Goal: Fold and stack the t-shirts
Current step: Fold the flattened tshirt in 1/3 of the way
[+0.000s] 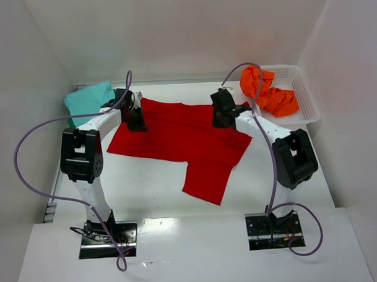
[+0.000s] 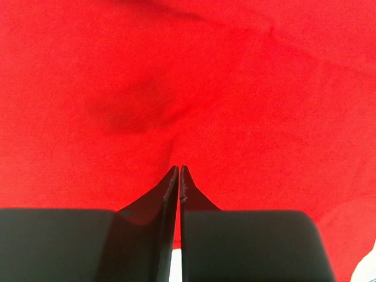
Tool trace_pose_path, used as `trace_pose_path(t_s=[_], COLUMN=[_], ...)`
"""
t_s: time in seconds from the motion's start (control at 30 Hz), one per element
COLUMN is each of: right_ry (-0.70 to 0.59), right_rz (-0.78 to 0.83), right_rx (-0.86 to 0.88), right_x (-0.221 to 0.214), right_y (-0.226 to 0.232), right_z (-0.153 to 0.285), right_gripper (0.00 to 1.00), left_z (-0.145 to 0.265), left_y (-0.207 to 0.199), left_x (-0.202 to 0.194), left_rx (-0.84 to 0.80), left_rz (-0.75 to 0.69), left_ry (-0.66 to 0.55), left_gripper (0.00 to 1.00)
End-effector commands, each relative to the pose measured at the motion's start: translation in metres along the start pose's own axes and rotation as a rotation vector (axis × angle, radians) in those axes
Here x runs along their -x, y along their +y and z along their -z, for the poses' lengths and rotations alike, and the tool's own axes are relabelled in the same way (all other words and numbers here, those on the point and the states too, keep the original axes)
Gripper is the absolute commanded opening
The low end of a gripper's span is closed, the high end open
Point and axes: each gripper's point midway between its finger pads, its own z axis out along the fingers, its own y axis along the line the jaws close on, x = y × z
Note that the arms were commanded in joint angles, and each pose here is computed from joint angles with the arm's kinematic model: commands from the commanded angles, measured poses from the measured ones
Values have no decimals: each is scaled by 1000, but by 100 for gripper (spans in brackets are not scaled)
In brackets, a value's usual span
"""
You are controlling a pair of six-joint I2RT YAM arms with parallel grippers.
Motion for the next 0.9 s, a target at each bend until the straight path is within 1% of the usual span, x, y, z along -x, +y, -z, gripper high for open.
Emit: trace_pose_path(t_s=[0.0, 0.03, 0.17, 0.23, 0.27, 0.33, 0.5, 0.57, 0.6, 0.63, 0.67, 0.7, 0.73, 0.8, 0.87], right_ry=[-15, -16, 23, 52, 62, 72, 108, 102, 121, 123, 123, 102, 103, 93, 111], right_rz=[-75, -82, -109, -101, -98, -90, -50, -52, -47, -37, -37, -41, -31, -33, -20], right_rx=[-110, -117, -172, -186, -191, -213, -226, -223, -231, -231, -231, -232, -231, -227, -222], right_x=[5, 7, 3, -6, -7, -7, -12, -7, -13, -13, -13, -6, -5, 0, -2], right_y=[-34, -38, -62, -64, -63, -68, -68, -66, -68, -68, -68, -67, -66, -64, -62], right_z=[-19, -20, -40, -48, -54, -63, -81, -84, -87, -89, -89, -90, -93, -96, -103], right_gripper=[0, 0, 0, 0, 0, 0, 0, 0, 0, 0, 0, 0, 0, 0, 0], left_z=[24, 27, 26, 22, 22, 21, 21, 19, 19, 17, 18, 16, 16, 10, 3], left_y=[9, 8, 9, 9, 14, 10, 22, 29, 31, 32, 35, 31, 32, 35, 31], left_x=[-6, -5, -17, -22, -28, -34, -50, -58, -58, -70, -69, -79, -78, -84, -92], left_rx=[57, 55, 77, 89, 111, 139, 208, 239, 251, 285, 307, 340, 371, 392, 401], left_rz=[-20, -22, -32, -38, -34, -58, -58, -54, -56, -77, -80, -118, -124, -127, -141], left_ry=[-7, -16, 22, 41, 57, 70, 123, 149, 146, 183, 178, 204, 195, 214, 234], left_gripper=[1, 0, 0, 0, 0, 1, 2, 2, 2, 2, 2, 2, 2, 2, 2])
